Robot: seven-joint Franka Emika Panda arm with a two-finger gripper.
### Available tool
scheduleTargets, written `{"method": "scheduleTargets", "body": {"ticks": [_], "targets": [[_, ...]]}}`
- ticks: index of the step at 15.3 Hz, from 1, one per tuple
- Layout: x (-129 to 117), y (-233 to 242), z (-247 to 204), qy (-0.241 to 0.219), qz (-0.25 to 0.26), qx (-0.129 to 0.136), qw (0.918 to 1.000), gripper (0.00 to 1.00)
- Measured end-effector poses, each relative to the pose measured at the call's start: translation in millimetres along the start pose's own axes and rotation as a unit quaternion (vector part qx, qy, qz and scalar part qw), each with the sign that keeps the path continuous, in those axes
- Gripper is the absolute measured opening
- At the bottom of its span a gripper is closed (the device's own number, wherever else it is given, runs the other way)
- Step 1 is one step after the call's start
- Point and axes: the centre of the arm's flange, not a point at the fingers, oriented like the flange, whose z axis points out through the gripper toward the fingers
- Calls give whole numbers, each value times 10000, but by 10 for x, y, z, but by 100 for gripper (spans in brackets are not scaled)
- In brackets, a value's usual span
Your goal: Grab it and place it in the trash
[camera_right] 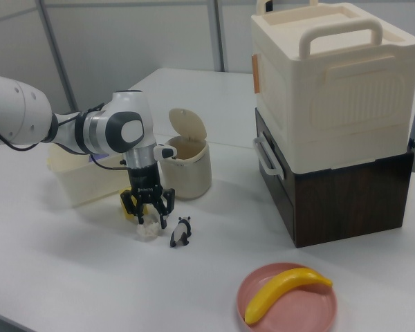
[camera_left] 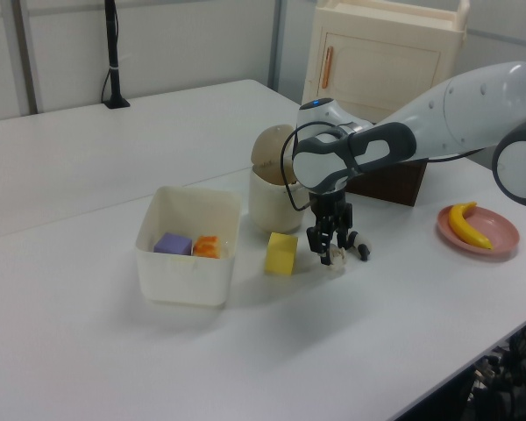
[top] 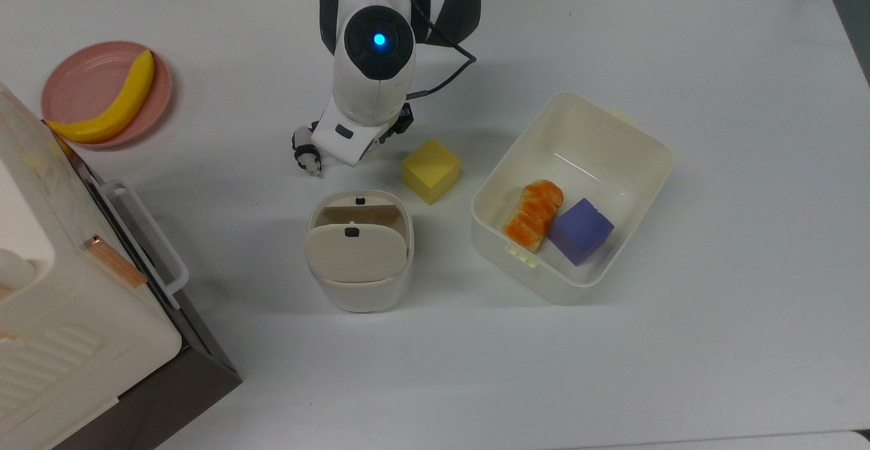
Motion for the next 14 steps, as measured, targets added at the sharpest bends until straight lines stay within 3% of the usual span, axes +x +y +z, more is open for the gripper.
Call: {"method": "scheduleTargets", "body": {"ticks": [3, 4, 7, 10, 14], "targets": [[-2, 1, 6, -9, -196, -10, 9998, 34], [-2, 4, -12, 7, -219, -14, 9998, 30], [9, 41, -220, 121, -254, -47, 9996, 30], [31, 133, -705, 368, -171, -95, 9991, 30], [32, 308, -1549, 1155, 105, 75, 9932, 30]]}}
